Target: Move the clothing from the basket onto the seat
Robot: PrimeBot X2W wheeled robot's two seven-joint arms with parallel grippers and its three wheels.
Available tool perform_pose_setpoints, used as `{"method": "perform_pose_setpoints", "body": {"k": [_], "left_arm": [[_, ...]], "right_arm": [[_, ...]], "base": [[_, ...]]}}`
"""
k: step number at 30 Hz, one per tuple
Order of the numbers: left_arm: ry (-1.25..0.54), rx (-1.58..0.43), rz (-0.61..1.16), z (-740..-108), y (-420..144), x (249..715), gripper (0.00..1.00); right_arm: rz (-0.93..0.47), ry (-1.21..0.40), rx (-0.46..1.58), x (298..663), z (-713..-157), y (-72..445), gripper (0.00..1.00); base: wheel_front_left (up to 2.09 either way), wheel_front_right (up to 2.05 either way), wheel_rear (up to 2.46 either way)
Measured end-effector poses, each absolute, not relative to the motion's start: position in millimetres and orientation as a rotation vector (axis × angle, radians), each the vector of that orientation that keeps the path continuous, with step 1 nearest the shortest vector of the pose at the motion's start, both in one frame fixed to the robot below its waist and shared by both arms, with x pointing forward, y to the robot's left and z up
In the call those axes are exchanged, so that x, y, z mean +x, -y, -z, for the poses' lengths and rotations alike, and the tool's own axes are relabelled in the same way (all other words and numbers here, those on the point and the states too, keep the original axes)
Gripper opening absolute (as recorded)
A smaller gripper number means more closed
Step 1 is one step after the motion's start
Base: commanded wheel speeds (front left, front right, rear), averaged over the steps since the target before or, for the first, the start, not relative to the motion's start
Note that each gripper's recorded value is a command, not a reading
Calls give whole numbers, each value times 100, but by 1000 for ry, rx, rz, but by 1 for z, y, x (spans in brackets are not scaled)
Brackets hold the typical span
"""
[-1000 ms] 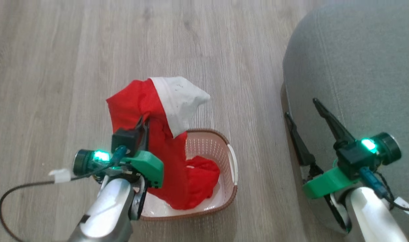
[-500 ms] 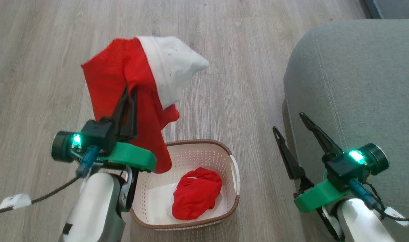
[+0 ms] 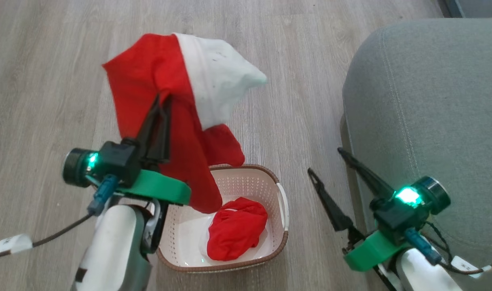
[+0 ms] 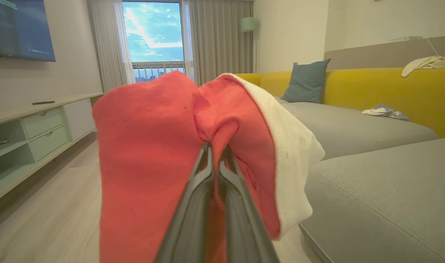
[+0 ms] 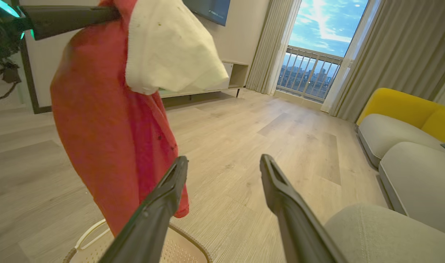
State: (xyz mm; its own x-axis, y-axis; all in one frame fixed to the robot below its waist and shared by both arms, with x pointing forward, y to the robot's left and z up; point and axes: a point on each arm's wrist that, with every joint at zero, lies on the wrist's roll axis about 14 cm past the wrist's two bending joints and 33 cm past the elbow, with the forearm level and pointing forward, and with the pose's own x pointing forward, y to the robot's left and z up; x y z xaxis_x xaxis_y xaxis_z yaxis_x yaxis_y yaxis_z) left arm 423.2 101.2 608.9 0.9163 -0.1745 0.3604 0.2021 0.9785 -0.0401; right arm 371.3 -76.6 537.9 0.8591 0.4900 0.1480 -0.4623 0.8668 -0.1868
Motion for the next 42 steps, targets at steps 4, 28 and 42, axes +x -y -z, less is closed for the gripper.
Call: {"method": "perform_pose_setpoints", "body": {"k": [4,28,42], "left_arm": [[339,-85,273,-601,-82,421,0],[347,-31,669,-603,7,387,0],[343,2,856,-600,44,357,0]], "right_arm": [[-562,186,-178,368,-533,67,100],[-756,150,-337,384,-516,46,100],[-902,132,-399,376,-505,15,100]], "base": [[0,0,0],[0,0,0],[0,0,0]]}}
